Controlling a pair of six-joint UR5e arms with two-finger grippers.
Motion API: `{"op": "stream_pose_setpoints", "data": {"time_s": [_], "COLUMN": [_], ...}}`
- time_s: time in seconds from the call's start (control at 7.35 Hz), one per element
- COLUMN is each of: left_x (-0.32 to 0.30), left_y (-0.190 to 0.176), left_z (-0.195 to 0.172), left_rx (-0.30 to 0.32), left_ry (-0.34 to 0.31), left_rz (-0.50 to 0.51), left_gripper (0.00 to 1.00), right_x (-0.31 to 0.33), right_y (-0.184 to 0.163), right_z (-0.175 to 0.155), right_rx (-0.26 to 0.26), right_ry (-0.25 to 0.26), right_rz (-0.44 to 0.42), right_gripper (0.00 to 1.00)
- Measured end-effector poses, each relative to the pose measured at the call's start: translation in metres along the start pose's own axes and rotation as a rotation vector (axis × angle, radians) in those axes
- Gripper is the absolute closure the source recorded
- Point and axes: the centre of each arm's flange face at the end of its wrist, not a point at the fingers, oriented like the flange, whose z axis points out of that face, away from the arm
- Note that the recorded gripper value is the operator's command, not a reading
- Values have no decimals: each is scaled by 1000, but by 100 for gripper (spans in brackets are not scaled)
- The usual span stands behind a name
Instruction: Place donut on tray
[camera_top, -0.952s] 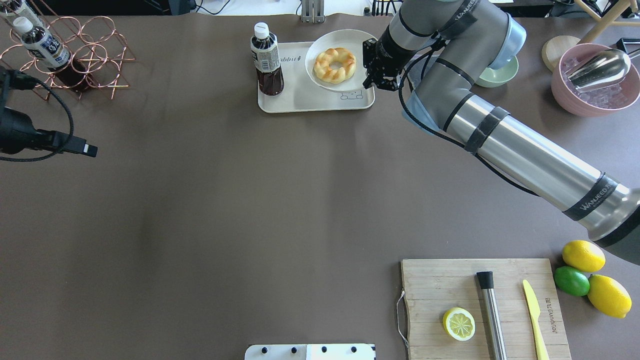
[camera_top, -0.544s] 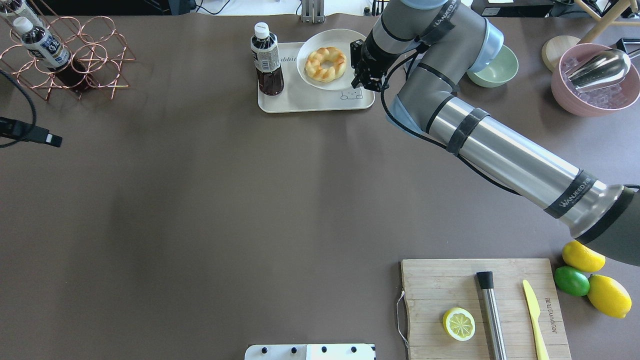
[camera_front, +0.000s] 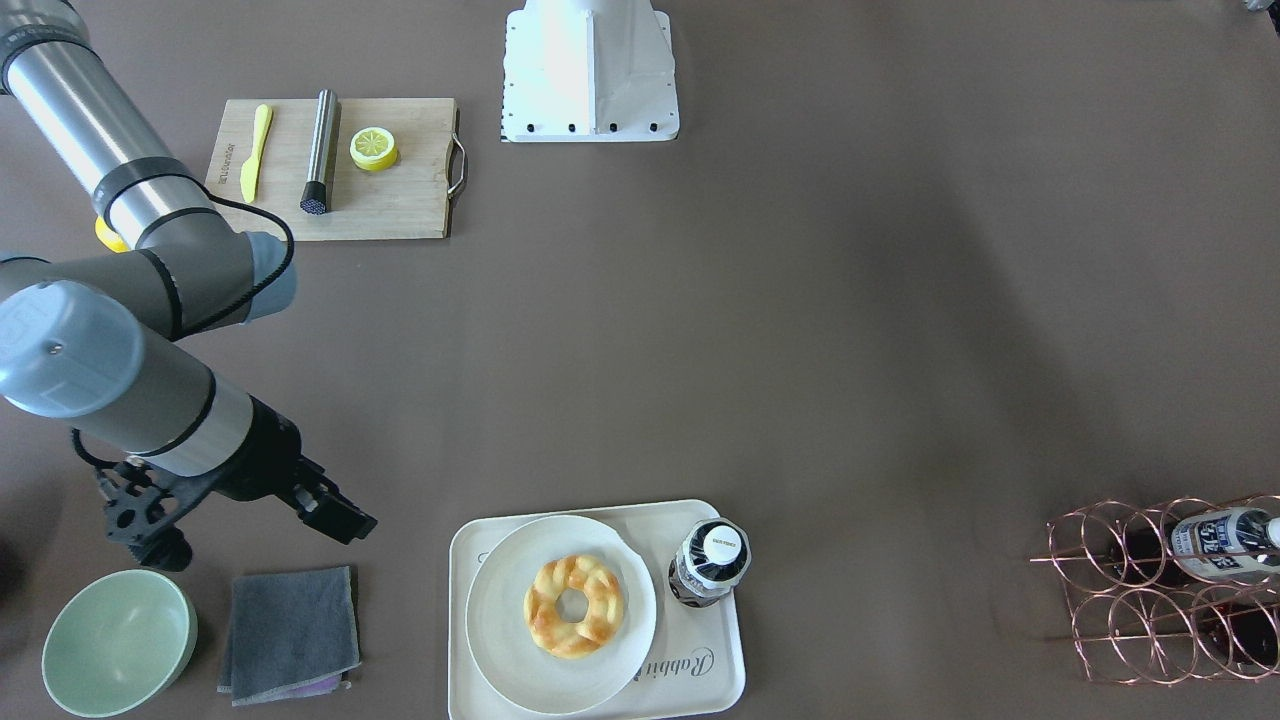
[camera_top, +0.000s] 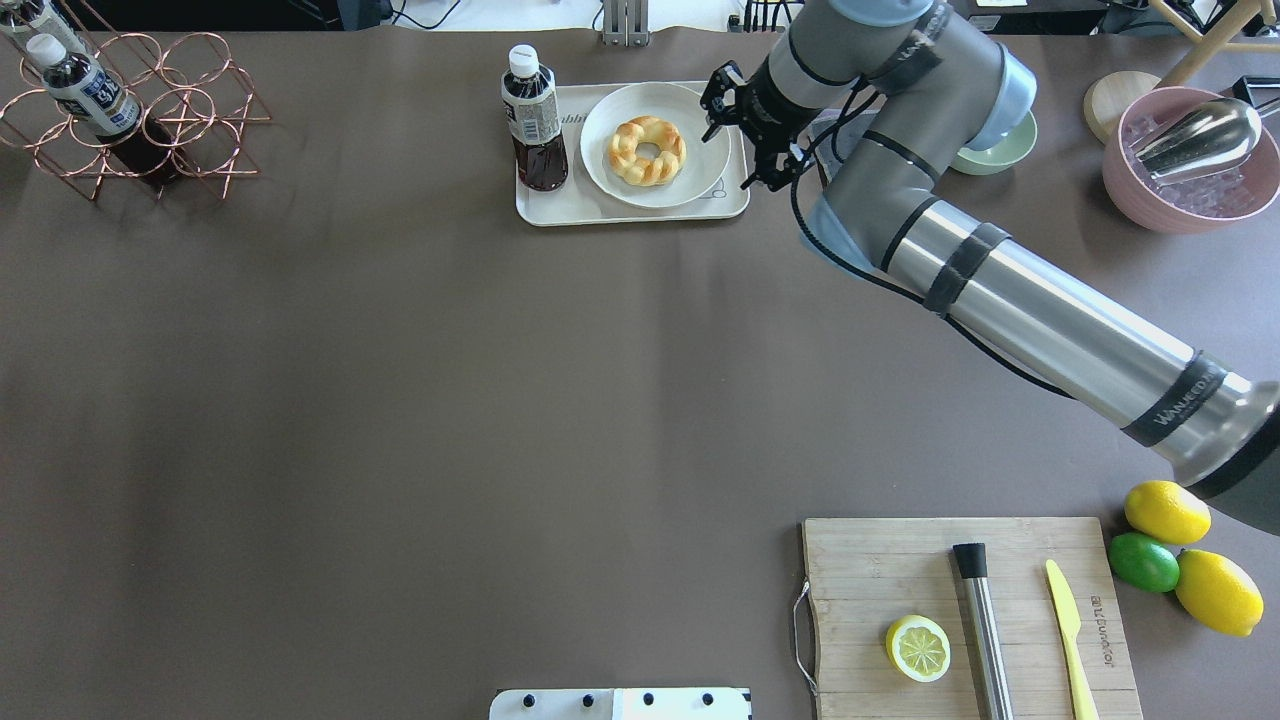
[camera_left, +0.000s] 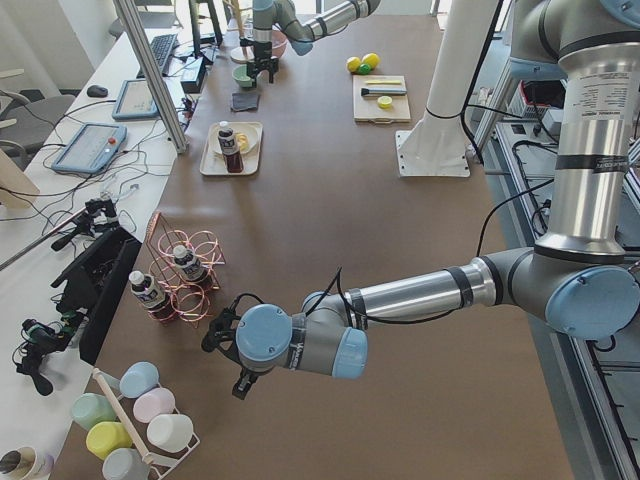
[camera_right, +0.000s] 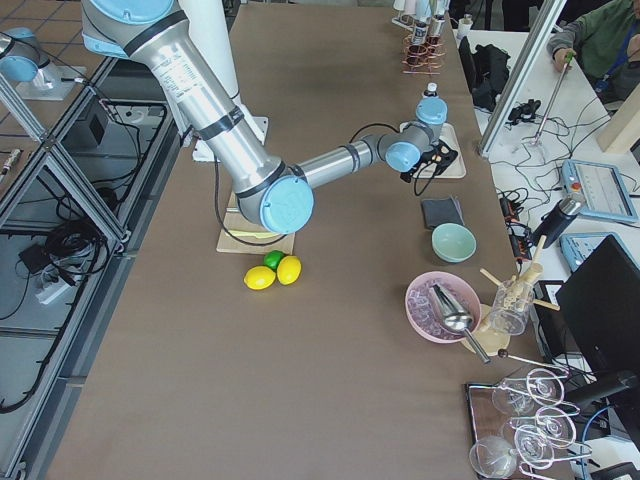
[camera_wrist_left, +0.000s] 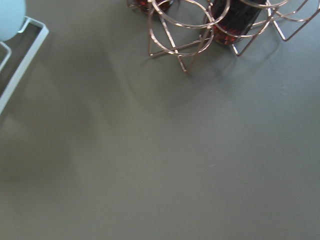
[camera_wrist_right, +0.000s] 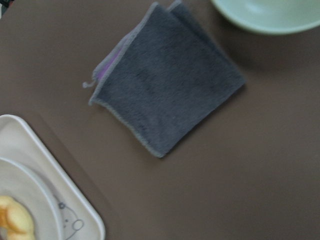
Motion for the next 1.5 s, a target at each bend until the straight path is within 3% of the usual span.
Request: {"op": "stream_pose_setpoints", "data": {"time_s": [0.27, 0.68, 0.95, 1.22, 1.5], "left_x": [-19, -31, -34, -44, -47], "left_y": [37, 51, 61, 93, 103], "left_z": [-14, -20, -16, 2, 10], "left_rx": [-7, -78, -99, -148, -170], "left_ry": [-35, -209, -221, -199, -189], "left_rz": [-6, 3, -16, -77, -97], "left_gripper": [2, 2, 2, 2, 2], "right_x": [113, 275, 358, 425, 459], "right_y": [-57, -128, -168, -186, -191], "right_z": [-53, -151, -217, -256, -251], "right_rx": [49, 114, 98, 65, 17], "right_ry": [101, 327, 476, 533, 515], "right_rz": [-152, -424, -568, -634, -610], "right_gripper": [0, 0, 0, 0, 0]}}
